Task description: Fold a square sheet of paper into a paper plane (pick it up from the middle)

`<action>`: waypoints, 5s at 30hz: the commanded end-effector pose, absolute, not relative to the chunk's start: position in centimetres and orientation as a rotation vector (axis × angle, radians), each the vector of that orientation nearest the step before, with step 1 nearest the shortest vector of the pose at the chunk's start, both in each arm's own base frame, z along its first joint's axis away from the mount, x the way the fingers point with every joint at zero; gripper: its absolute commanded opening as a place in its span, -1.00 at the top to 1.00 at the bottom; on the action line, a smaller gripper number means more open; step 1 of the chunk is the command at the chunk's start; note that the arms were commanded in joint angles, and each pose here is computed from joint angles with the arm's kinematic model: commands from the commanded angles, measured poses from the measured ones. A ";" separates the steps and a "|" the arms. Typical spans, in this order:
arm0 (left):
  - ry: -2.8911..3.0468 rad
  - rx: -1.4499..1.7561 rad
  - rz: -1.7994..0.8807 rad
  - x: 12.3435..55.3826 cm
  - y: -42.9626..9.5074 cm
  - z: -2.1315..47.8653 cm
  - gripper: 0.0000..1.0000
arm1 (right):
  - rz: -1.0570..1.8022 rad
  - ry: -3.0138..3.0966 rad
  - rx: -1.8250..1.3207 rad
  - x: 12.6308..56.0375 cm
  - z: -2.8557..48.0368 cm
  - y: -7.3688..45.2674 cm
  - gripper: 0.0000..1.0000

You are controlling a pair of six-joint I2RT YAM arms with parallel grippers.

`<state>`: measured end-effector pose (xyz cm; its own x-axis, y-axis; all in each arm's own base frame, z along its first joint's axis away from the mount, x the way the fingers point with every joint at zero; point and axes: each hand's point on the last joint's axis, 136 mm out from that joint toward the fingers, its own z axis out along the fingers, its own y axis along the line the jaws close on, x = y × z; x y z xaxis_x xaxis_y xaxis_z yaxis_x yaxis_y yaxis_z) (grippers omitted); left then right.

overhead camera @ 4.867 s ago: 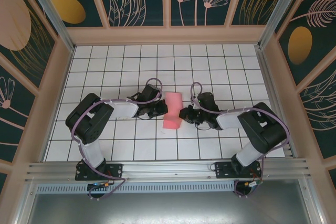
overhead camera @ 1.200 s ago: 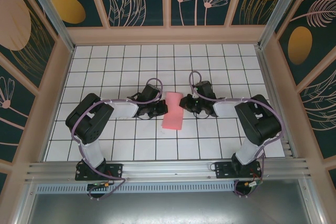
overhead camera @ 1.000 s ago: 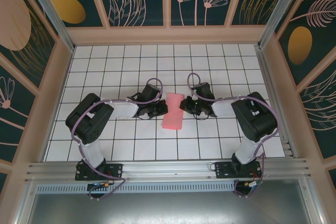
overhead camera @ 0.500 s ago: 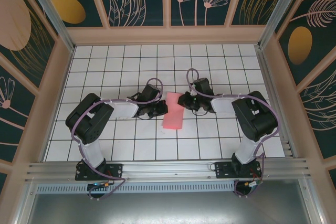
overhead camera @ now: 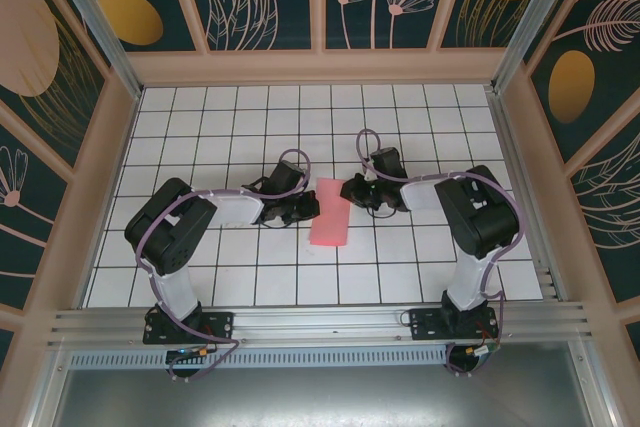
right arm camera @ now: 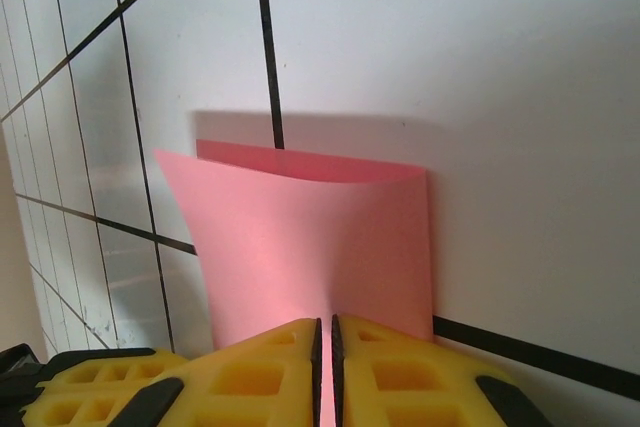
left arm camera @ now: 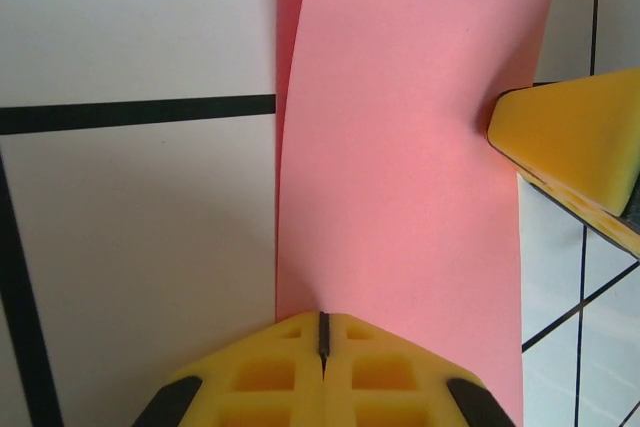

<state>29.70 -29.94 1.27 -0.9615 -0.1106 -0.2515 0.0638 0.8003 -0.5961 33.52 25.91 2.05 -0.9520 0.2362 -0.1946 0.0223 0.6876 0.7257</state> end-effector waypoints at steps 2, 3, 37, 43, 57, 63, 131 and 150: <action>2.865 -0.064 -0.720 27.0 -26.8 -2.8 1.00 | 1.091 2.672 0.220 33.1 0.4 25.7 0.67; 2.866 -0.064 -0.718 26.9 -26.8 -2.8 1.00 | 1.086 2.661 0.211 33.4 1.1 25.8 0.67; 2.867 -0.061 -0.720 27.0 -26.9 -2.9 1.00 | 1.074 2.586 0.191 38.9 5.6 26.0 0.68; 2.866 -0.062 -0.722 27.0 -26.9 -2.8 1.00 | 1.065 2.642 0.228 38.4 3.3 26.0 0.68; 2.864 -0.057 -0.722 26.9 -26.9 -2.6 1.00 | 0.761 2.825 0.453 36.9 -2.6 22.3 0.69; 2.865 -0.064 -0.724 26.8 -26.8 -2.7 1.00 | 0.992 2.712 0.459 36.3 -1.7 23.6 0.68; 2.868 -0.061 -0.717 26.9 -26.8 -2.5 1.00 | 1.098 2.715 0.169 25.0 4.9 26.2 0.62; 2.872 -0.059 -0.704 26.9 -26.7 -2.6 1.00 | 1.079 2.878 0.195 18.8 0.6 25.2 0.61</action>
